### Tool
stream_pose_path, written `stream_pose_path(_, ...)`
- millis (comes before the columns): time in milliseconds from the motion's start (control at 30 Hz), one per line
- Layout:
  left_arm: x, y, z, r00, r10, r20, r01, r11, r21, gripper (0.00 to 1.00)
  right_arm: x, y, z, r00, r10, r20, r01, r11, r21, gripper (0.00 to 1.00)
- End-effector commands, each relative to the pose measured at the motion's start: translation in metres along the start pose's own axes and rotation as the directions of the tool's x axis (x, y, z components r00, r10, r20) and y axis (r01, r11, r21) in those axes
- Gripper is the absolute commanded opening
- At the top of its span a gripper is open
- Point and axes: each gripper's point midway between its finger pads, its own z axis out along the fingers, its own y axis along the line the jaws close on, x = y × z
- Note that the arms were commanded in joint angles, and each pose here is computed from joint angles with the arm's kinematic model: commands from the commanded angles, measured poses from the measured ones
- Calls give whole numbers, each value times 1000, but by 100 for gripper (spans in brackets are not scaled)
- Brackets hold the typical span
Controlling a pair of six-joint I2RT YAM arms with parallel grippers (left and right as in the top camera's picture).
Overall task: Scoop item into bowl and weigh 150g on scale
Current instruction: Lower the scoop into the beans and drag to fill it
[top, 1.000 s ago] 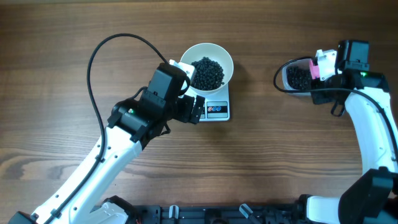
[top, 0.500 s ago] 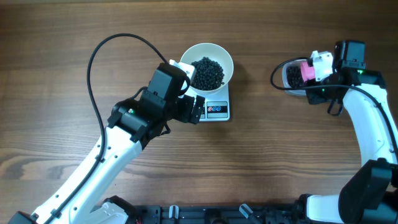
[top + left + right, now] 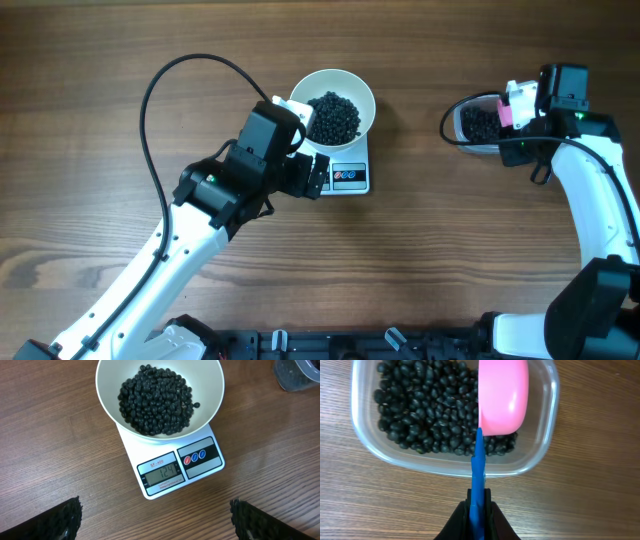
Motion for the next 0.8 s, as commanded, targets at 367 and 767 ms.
stream_pose_path(367, -5, -2, -1, 1000, 9, 7, -10, 1000, 8, 100, 1, -8, -1, 1000, -15, -3, 15, 999, 43, 4)
stream_pose_path(767, -5, -2, -1, 1000, 9, 8, -10, 1000, 9, 100, 4, 2, 8, 999, -21, -26, 20, 1000, -10, 4)
